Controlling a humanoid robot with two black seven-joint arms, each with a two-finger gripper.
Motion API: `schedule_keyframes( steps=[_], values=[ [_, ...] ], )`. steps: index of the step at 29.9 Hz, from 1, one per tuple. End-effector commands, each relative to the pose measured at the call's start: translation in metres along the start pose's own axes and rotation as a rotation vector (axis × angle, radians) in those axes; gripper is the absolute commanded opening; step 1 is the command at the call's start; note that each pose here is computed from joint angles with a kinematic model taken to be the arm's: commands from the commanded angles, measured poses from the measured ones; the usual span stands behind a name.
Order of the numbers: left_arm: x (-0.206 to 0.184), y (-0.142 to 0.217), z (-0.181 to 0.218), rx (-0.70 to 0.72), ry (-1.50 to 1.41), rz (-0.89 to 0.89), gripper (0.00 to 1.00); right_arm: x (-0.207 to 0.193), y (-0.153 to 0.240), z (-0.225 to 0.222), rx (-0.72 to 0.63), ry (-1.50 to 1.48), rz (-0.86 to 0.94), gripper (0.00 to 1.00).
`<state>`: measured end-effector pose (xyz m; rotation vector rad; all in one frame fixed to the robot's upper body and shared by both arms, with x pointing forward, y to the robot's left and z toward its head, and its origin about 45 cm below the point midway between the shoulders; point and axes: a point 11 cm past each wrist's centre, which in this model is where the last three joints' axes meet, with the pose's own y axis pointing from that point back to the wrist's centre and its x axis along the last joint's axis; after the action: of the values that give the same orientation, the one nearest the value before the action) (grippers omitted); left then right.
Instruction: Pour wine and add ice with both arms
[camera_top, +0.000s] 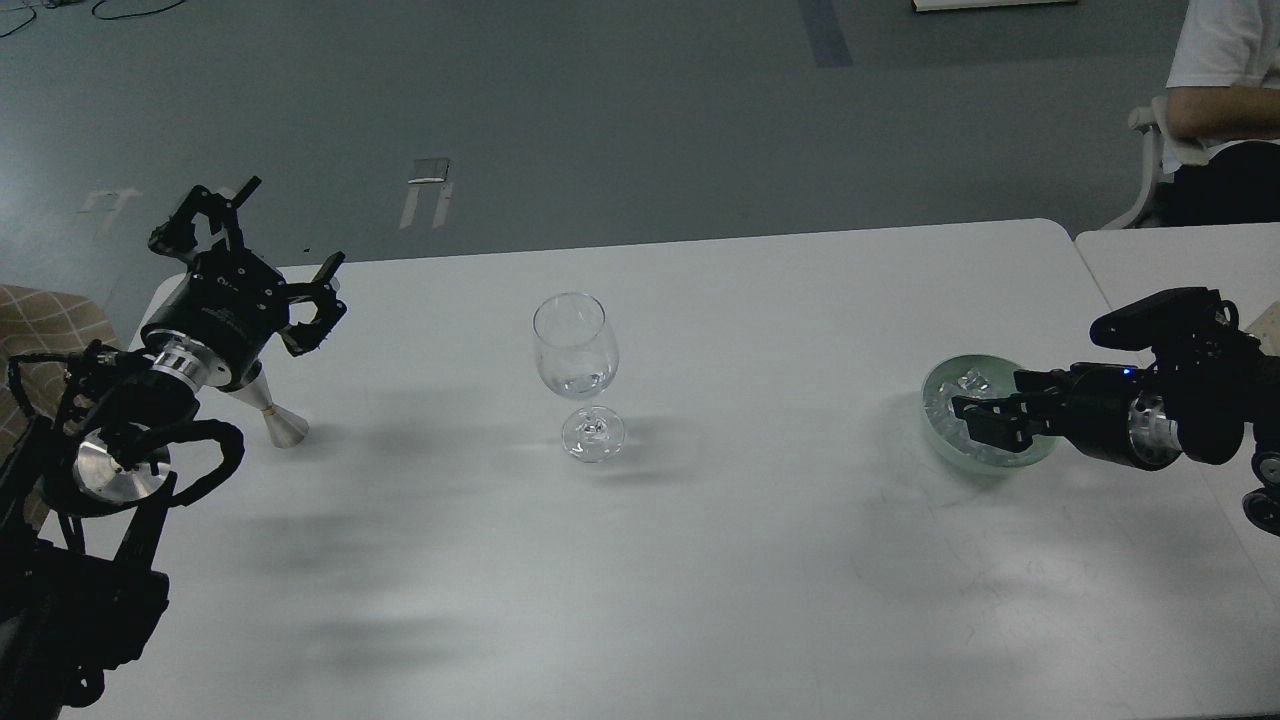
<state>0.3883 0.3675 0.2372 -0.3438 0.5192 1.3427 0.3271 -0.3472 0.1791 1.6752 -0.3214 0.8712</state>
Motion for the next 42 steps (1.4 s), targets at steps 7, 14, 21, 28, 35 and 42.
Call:
schedule_keyframes(
  steps=[7, 14, 21, 28, 35, 42],
  values=[
    [0.001, 0.001, -0.006, 0.007, 0.011, 0.003, 0.98, -0.006, -0.005, 0.005, -0.047, 0.004, -0.012, 0.78],
    [0.003, 0.003, -0.008, 0.01, 0.013, 0.009, 0.98, -0.006, -0.019, -0.006, -0.028, 0.002, -0.013, 0.78],
    [0.007, 0.004, -0.009, 0.01, 0.023, 0.02, 0.98, -0.005, -0.021, -0.003, -0.048, 0.003, -0.019, 0.69],
    [0.008, 0.004, -0.009, 0.01, 0.023, 0.022, 0.98, -0.007, -0.021, -0.005, -0.047, 0.004, -0.024, 0.61],
    [0.008, 0.004, -0.009, 0.011, 0.021, 0.022, 0.98, -0.01, -0.018, -0.002, -0.052, 0.001, -0.031, 0.61],
    [0.008, 0.005, -0.008, 0.009, 0.022, 0.021, 0.98, -0.01, -0.014, 0.001, -0.058, 0.002, -0.031, 0.61]
  ],
)
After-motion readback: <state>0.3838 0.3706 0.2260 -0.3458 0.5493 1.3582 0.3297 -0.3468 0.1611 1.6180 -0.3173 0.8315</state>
